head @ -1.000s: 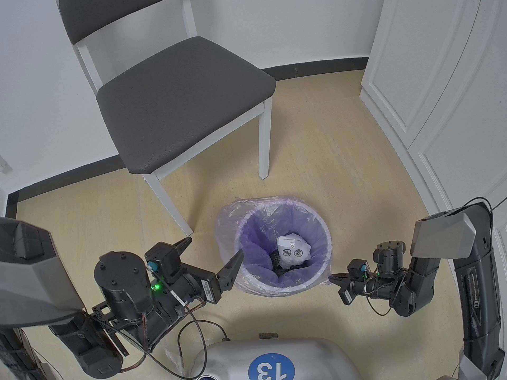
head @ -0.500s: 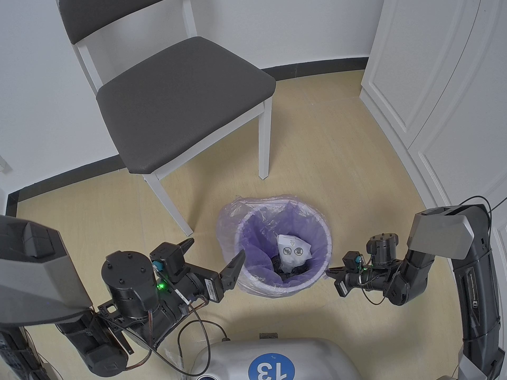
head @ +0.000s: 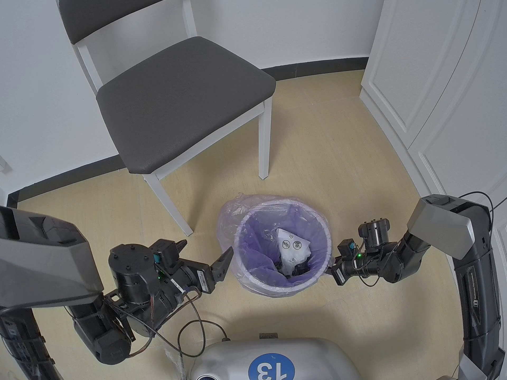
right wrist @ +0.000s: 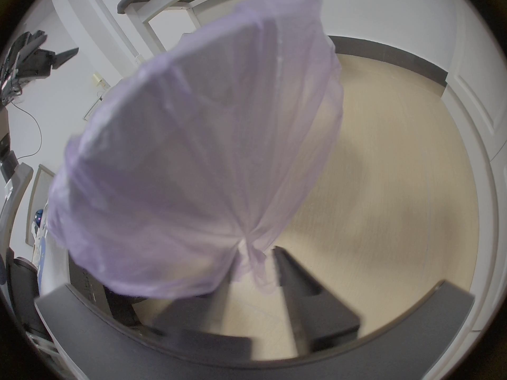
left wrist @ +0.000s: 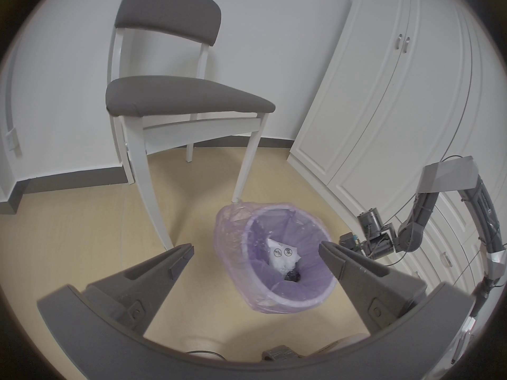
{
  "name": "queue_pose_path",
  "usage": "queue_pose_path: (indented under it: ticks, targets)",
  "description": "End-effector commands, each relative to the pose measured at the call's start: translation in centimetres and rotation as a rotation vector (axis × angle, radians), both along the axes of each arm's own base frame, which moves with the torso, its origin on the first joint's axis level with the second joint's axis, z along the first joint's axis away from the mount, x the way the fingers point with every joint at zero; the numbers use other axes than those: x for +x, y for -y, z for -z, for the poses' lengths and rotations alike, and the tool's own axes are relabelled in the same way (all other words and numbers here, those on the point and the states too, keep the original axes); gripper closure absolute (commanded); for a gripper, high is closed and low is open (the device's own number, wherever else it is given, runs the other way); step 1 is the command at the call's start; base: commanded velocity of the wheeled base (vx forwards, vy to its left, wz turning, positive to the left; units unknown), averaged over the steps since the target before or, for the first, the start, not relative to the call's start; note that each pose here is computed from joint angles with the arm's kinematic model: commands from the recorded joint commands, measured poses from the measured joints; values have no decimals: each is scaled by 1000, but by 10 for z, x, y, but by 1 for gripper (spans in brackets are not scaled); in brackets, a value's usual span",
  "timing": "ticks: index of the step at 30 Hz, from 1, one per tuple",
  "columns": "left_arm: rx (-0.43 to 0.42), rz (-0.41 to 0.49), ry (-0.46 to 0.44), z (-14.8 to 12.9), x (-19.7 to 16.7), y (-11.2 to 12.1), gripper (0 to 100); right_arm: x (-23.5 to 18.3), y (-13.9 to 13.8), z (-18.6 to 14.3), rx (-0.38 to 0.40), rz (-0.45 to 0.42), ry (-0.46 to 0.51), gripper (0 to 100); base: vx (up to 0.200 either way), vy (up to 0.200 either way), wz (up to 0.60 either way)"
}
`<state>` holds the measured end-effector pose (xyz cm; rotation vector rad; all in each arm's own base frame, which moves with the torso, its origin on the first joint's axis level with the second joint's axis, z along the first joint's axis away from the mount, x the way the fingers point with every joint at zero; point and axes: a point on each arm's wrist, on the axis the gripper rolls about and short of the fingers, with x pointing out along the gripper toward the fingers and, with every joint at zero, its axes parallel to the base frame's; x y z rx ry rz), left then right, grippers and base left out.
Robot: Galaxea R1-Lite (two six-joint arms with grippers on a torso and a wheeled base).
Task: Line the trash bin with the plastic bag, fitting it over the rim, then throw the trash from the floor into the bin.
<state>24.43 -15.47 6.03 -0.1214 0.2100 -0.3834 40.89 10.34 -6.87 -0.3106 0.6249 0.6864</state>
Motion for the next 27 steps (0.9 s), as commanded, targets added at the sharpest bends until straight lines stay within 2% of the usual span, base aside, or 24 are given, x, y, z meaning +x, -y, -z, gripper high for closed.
queue_pose_path:
  ticks: [1, 4, 7, 10, 11, 12, 14, 16, 22, 27]
  targets:
    - [-38, -32, 1, 10, 26, -4, 0, 1, 11, -15, 20, 28, 52, 0, 0, 0, 0]
    - [-150, -60, 10, 16, 59, -4, 0, -9, 19, -26, 35, 51, 65, 0, 0, 0, 0]
    - [-208, -92, 12, 30, 88, -7, 0, -22, 26, -29, 40, 71, 72, 0, 0, 0, 0]
    - [-214, -111, 4, 46, 103, -9, 0, -29, 30, -29, 43, 78, 91, 0, 0, 0, 0]
    - [-217, -125, -16, 63, 113, -9, 0, -34, 33, -31, 49, 84, 123, 0, 0, 0, 0]
    - [-217, -125, -16, 63, 113, -9, 0, -34, 33, -31, 49, 84, 123, 0, 0, 0, 0]
    - [-235, -126, -28, 82, 125, -4, 0, -40, 36, -30, 50, 93, 142, 0, 0, 0, 0]
    - [-238, -119, -25, 89, 135, -1, 0, -42, 37, -30, 54, 103, 147, 0, 0, 0, 0]
    - [-313, -114, 9, 79, 156, 8, 0, -44, 34, -26, 75, 117, 133, 0, 0, 0, 0]
    - [-313, -90, -12, 80, 160, 12, 0, -41, 36, -28, 81, 127, 146, 0, 0, 0, 0]
